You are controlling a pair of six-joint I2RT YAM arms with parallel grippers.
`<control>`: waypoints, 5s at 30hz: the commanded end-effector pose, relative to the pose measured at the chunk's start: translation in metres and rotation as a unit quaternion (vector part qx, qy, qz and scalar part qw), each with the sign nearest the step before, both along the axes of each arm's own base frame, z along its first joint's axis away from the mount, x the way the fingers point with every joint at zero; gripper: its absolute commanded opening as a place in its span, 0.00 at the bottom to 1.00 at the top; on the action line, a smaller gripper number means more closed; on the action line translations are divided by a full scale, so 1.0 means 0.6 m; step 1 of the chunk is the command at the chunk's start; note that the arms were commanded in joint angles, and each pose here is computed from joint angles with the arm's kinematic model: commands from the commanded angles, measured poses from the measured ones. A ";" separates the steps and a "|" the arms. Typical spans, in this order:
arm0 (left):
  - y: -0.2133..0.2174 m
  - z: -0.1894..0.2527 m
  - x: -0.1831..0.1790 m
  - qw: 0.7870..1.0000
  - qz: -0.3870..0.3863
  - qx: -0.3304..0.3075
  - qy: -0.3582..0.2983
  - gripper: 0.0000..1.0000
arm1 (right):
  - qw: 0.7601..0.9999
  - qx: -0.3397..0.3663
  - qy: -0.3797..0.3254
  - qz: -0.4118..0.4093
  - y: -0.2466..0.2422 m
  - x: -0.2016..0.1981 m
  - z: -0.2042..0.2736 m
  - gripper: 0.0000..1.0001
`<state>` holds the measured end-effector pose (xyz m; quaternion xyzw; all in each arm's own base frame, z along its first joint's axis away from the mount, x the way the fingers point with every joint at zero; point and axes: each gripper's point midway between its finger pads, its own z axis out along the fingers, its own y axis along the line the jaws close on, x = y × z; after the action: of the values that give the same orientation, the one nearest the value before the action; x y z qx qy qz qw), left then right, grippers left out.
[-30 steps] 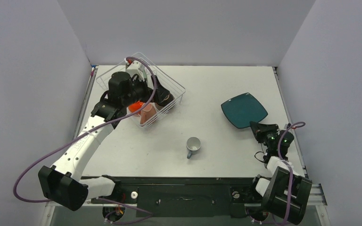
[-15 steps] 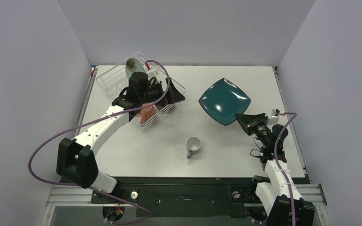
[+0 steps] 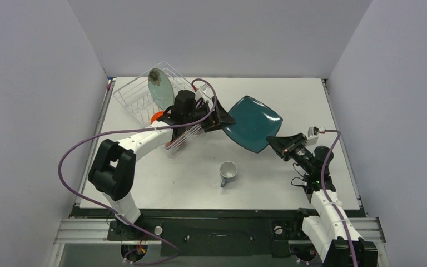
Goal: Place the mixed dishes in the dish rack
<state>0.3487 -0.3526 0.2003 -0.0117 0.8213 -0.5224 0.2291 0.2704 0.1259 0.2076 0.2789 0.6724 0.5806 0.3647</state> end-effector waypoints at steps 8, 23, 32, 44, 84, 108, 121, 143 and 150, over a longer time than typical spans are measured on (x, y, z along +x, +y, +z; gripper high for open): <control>-0.033 0.128 -0.048 0.990 -0.061 -0.105 -0.067 0.17 | 0.985 -0.046 -0.141 0.086 0.055 -0.023 0.105 0.00; 0.083 0.146 -0.175 0.954 -0.191 0.101 -0.208 0.00 | 0.925 -0.293 -0.183 0.159 0.070 -0.056 0.068 0.62; 0.117 0.143 -0.251 0.935 -0.267 0.113 -0.205 0.00 | 0.867 -0.276 -0.286 0.302 0.170 -0.142 0.100 0.62; 0.106 0.165 -0.297 0.923 -0.306 0.077 -0.221 0.00 | 0.848 -0.316 -0.310 0.291 0.186 -0.152 0.122 0.59; 0.128 0.195 -0.249 0.949 -0.220 0.081 -0.213 0.46 | 0.875 -0.217 -0.345 0.263 0.253 -0.169 0.153 0.00; 0.174 0.320 -0.157 0.964 0.125 -0.205 0.114 0.94 | 0.654 -0.583 -0.479 -0.051 0.198 -0.050 0.232 0.00; 0.146 0.225 -0.193 0.933 0.211 -0.107 0.271 0.86 | 0.505 -0.668 -0.545 -0.039 0.263 -0.085 0.220 0.00; 0.140 0.194 -0.213 0.933 0.262 -0.017 0.244 0.46 | 0.412 -0.728 -0.546 -0.044 0.303 -0.098 0.217 0.00; 0.135 0.205 -0.203 0.943 0.261 -0.027 0.203 0.13 | 0.407 -0.725 -0.554 -0.043 0.311 -0.104 0.223 0.00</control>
<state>0.2134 -0.2700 0.2925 -0.3524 0.8279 -0.4152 0.1341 0.2126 0.3072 0.2807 -0.5080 0.4969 -0.1423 0.6891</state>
